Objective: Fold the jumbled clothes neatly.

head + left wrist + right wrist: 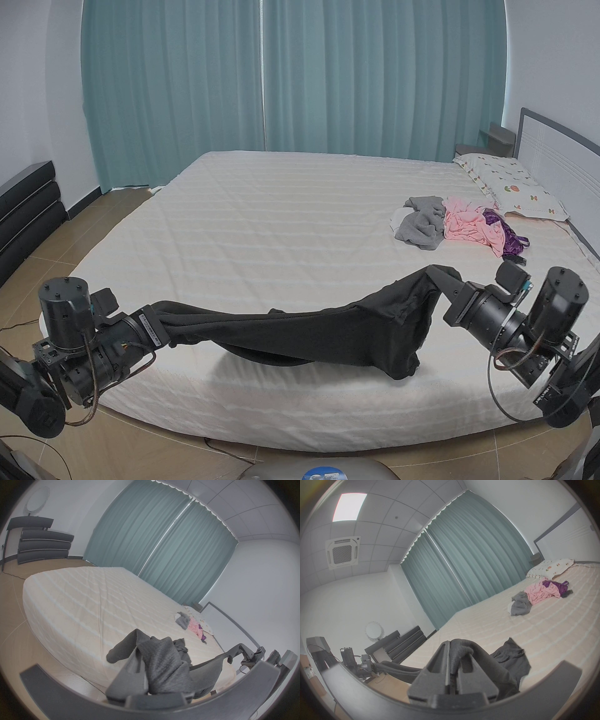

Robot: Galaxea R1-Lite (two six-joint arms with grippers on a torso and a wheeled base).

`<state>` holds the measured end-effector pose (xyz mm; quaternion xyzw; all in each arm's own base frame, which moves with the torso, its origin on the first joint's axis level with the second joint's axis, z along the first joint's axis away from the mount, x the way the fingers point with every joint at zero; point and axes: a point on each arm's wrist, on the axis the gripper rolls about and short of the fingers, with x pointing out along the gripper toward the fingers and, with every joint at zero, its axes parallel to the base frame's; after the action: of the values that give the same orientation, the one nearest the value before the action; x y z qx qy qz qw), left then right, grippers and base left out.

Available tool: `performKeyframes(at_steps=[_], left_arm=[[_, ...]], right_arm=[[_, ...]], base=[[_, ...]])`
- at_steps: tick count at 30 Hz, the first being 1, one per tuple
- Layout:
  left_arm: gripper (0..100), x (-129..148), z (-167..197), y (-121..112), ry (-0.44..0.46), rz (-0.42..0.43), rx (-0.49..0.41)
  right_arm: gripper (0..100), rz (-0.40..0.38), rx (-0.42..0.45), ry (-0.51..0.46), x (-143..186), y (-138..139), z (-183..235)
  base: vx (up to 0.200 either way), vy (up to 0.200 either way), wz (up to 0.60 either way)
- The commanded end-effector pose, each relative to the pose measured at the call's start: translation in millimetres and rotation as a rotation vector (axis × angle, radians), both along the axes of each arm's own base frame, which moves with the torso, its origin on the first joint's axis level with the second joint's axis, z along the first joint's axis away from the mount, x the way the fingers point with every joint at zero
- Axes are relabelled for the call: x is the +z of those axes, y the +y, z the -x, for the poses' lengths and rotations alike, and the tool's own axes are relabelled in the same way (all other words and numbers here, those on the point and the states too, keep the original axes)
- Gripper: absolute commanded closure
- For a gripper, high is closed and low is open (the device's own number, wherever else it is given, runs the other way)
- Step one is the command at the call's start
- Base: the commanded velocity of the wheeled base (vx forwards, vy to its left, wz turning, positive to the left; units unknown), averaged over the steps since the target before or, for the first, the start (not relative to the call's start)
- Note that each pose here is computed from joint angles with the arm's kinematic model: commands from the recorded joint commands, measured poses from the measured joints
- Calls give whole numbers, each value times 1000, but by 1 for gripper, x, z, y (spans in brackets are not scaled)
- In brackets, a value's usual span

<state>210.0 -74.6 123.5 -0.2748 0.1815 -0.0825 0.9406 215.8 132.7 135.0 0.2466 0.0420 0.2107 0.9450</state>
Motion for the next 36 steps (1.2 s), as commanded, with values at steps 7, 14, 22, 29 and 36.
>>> performKeyframes(at_steps=[7, 14, 22, 29, 36], left_arm=[[100, 62, 13, 8, -209, -28, 2], [100, 87, -44, -7, -179, -24, 27], [100, 73, -124, -27, -136, -46, 73], [100, 56, -171, -36, -133, -50, 84], [100, 23, -214, -41, -109, -63, 97]], right_arm=[[100, -65, -50, -272, 87, -23, 30], [100, -48, -159, -237, 111, -12, -26], [100, 10, -233, -149, 89, 12, -99], [100, 45, -299, -103, 53, 22, -152], [100, 75, -320, -57, 17, 20, -188]], base=[[0, 0, 0], [0, 0, 0], [75, 0, 0], [200, 0, 0], [200, 0, 0]])
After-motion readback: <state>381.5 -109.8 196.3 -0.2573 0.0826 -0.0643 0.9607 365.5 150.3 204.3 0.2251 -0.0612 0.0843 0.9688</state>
